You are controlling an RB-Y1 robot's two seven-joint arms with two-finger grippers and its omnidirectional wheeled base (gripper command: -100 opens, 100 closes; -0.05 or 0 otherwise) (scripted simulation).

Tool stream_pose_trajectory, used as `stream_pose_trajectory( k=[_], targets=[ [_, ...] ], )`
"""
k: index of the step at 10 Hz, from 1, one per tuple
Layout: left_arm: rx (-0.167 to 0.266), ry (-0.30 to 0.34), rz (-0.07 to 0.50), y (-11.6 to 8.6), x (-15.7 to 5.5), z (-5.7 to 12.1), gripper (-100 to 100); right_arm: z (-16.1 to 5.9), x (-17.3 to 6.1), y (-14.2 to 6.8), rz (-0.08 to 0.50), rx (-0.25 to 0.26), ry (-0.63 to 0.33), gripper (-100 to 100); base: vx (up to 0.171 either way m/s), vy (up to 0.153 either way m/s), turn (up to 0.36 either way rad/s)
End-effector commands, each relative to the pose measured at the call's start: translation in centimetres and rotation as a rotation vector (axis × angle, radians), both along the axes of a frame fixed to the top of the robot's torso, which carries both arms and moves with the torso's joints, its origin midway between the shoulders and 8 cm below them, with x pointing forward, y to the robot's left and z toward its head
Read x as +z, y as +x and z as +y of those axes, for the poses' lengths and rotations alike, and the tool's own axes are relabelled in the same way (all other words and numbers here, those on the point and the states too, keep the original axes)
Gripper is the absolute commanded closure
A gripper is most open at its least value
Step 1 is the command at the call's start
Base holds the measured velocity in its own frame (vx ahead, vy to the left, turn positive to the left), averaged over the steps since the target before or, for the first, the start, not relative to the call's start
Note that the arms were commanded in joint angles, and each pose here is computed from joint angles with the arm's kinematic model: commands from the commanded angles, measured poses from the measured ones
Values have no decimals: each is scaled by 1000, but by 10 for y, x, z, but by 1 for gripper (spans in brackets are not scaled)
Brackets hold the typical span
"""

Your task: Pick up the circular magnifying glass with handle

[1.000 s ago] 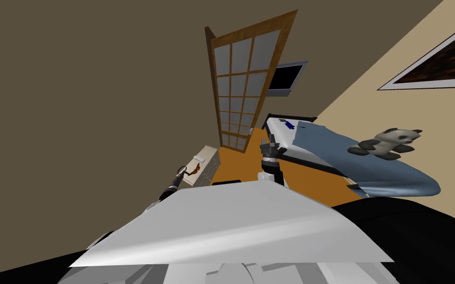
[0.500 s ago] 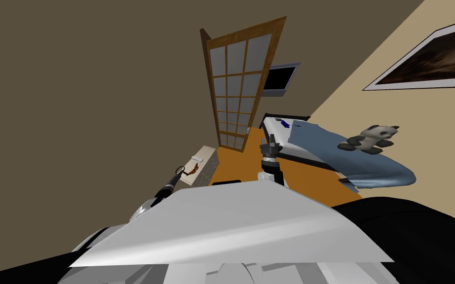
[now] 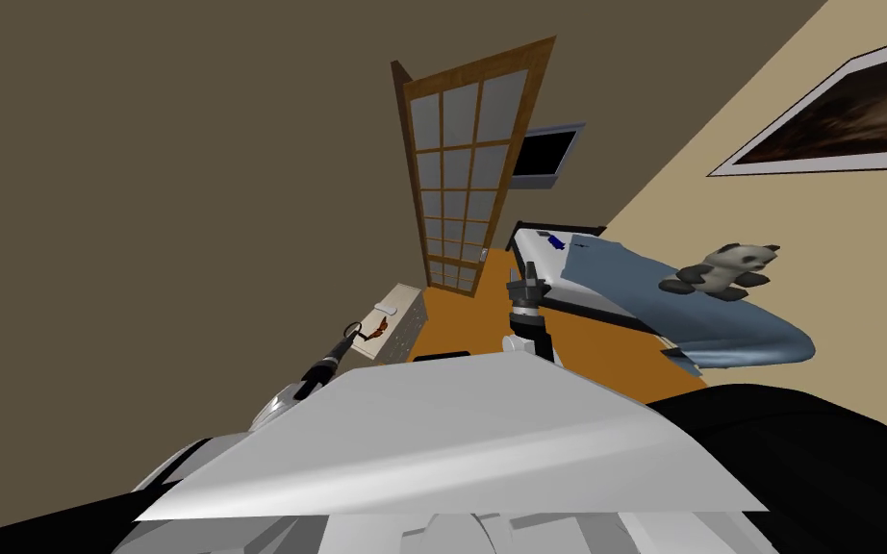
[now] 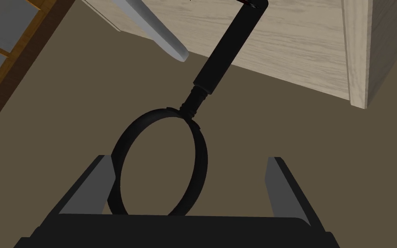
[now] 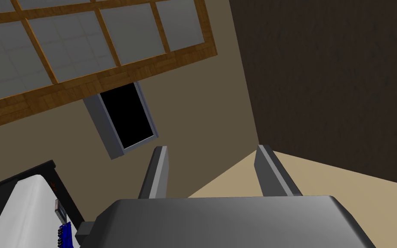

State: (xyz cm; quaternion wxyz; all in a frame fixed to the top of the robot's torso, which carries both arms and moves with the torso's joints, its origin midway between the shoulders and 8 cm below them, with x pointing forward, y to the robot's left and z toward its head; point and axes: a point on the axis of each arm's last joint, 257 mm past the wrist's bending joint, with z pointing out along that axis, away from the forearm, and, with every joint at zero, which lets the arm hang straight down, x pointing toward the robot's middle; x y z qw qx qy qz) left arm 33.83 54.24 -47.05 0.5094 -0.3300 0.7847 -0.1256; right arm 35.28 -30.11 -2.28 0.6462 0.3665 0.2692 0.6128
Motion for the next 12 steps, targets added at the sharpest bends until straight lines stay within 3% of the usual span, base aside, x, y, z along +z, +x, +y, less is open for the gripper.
stream_pose_trajectory(
  k=[1, 2, 3, 5, 6, 7, 10, 11, 12],
  targets=[
    [-14, -2, 3, 4, -2, -8, -100, 0, 0, 0, 0, 0, 0, 0, 26, 28, 103],
    [-43, -6, 9, 14, -6, -25, -100, 0, 0, 0, 0, 0, 0, 0, 30, 34, 202],
    [-32, -6, 27, 6, -11, -21, -100, 0, 0, 0, 0, 0, 0, 0, 30, 26, 97],
    [-45, -6, 6, 15, -5, -25, -100, 0, 0, 0, 0, 0, 0, 0, 9, 10, -16],
    [-75, -9, 9, 25, -7, -43, -100, 0, 0, 0, 0, 0, 0, 0, 16, 26, 196],
    [-75, -9, 9, 25, -7, -43, -100, 0, 0, 0, 0, 0, 0, 0, 23, 23, 112],
    [-164, -10, 11, 56, -10, -95, -100, 0, 0, 0, 0, 0, 0, 0, 47, 47, 267],
    [-134, -12, 68, 33, -30, -83, -100, 0, 0, 0, 0, 0, 0, 0, 54, 41, 97],
    [-164, -10, 11, 56, -10, -95, -100, 0, 0, 0, 0, 0, 0, 0, 21, 18, -20]
  ],
)
